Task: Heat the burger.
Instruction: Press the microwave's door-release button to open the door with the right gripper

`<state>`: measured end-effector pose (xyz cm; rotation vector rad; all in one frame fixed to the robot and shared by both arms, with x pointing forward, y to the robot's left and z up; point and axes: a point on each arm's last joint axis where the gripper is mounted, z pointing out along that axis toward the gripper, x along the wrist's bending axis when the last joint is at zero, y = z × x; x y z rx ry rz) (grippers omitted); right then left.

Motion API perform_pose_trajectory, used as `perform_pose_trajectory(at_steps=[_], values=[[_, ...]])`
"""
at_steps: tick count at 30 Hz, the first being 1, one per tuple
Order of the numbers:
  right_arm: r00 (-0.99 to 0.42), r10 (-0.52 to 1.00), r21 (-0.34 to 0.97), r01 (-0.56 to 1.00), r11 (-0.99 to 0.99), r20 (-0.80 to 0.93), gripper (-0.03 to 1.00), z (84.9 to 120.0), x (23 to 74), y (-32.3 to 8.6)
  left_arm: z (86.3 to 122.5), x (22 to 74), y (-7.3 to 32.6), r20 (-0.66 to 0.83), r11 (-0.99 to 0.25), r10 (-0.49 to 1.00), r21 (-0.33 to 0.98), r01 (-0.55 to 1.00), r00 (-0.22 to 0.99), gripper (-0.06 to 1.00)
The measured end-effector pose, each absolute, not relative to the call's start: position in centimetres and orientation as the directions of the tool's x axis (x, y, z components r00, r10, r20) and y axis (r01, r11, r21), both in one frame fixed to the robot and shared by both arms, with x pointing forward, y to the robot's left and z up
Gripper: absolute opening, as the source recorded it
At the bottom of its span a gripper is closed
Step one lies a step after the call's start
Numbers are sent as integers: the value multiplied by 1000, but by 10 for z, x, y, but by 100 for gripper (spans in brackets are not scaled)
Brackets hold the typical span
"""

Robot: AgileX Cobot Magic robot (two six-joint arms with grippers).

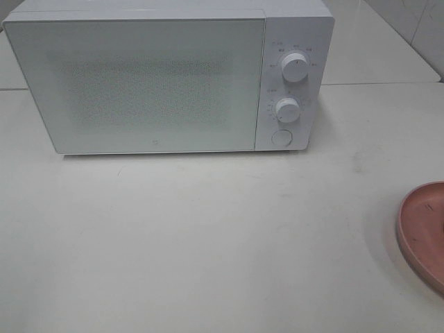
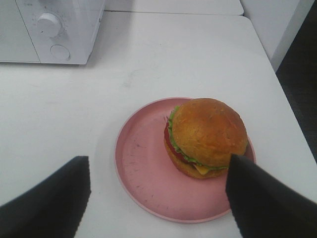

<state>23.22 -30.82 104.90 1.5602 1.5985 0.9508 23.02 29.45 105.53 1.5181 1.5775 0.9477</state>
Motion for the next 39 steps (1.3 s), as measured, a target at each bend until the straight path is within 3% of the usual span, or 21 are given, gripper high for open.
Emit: perform_pose_trajectory(at_steps=[16, 26, 39], values=[[-31, 999, 876, 482, 5, 11, 76, 1050, 232, -308, 1055, 230, 294, -17, 28, 999, 890, 454, -28, 99], [-44, 999, 942, 334, -1, 17, 76, 1067, 236, -307, 1055, 230, 294, -17, 28, 999, 890, 454, -28, 99], [-56, 998, 916, 402, 24, -1, 76, 1076, 279, -300, 1055, 230, 294, -17, 28, 999, 890, 454, -28, 99]])
